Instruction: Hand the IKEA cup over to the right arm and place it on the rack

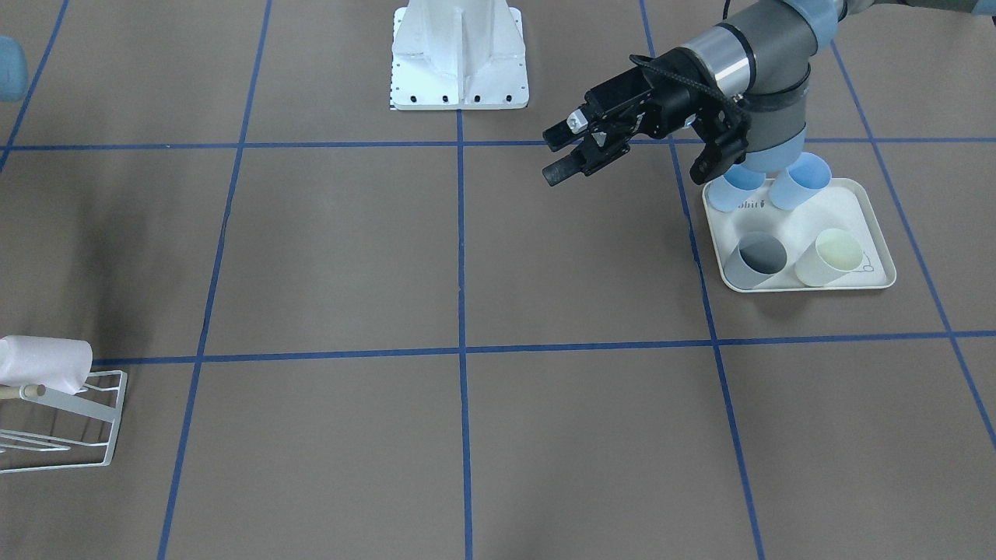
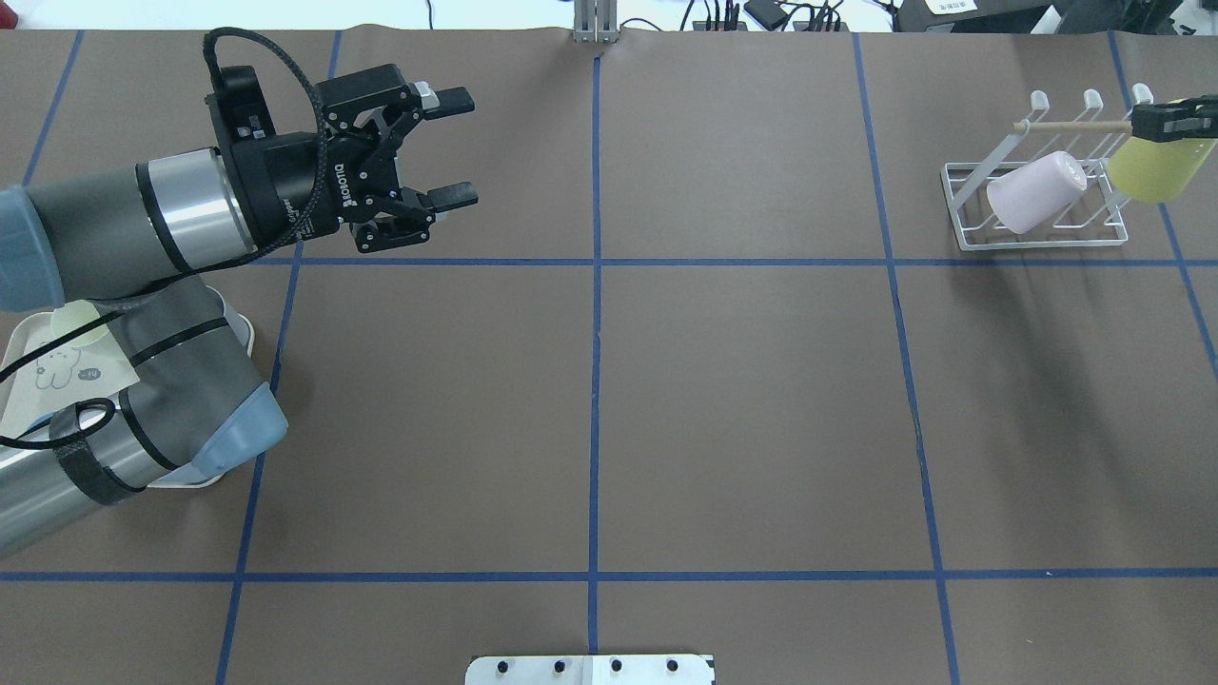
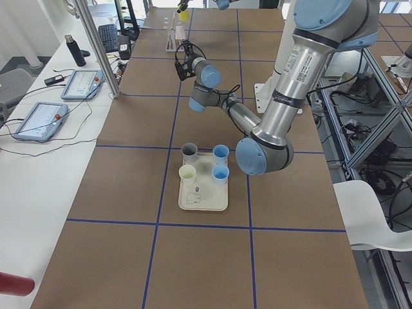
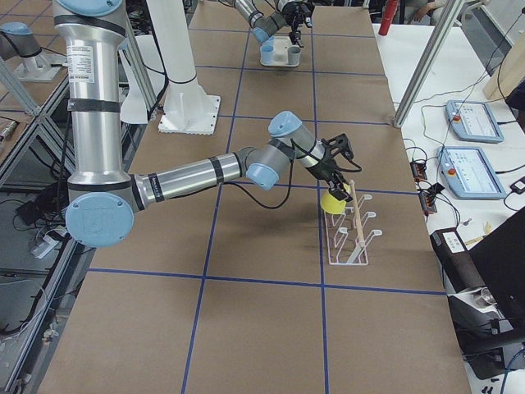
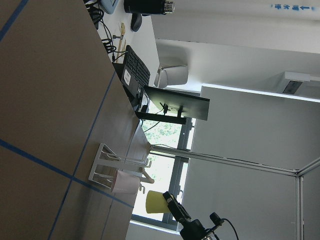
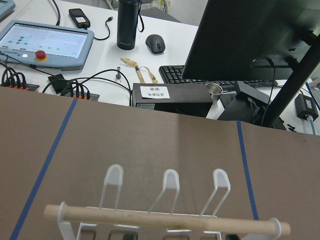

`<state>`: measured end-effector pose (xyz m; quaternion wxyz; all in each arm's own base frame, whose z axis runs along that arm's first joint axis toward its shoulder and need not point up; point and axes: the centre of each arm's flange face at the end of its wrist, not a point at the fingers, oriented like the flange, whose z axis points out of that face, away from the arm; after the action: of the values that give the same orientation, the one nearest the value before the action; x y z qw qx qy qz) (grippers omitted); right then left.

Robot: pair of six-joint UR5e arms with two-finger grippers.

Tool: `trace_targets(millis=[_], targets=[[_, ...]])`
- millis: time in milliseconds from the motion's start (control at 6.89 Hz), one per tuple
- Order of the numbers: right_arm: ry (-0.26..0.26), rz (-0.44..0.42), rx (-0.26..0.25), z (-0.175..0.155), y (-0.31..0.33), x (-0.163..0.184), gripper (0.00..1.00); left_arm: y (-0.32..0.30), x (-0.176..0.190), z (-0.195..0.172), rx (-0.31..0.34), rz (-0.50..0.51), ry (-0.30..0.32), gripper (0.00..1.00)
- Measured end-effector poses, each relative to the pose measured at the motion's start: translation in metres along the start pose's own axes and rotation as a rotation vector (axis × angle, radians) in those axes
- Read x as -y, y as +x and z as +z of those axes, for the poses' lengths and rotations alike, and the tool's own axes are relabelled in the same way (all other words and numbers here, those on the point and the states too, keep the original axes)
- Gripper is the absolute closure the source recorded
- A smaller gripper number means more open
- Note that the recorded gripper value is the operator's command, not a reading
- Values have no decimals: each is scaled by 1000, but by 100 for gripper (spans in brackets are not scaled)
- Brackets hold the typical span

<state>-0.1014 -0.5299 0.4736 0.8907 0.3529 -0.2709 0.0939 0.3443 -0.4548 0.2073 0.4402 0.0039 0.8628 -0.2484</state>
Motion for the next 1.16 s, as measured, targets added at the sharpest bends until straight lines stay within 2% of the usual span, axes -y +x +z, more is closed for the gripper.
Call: trace_targets(millis=[581, 1162], targets=[[-10, 7, -15, 40, 2, 5, 100, -2, 0, 1, 4, -2, 2, 0], [-39, 10, -29, 55, 8, -3, 100, -2, -1, 1, 8, -2, 4, 0]])
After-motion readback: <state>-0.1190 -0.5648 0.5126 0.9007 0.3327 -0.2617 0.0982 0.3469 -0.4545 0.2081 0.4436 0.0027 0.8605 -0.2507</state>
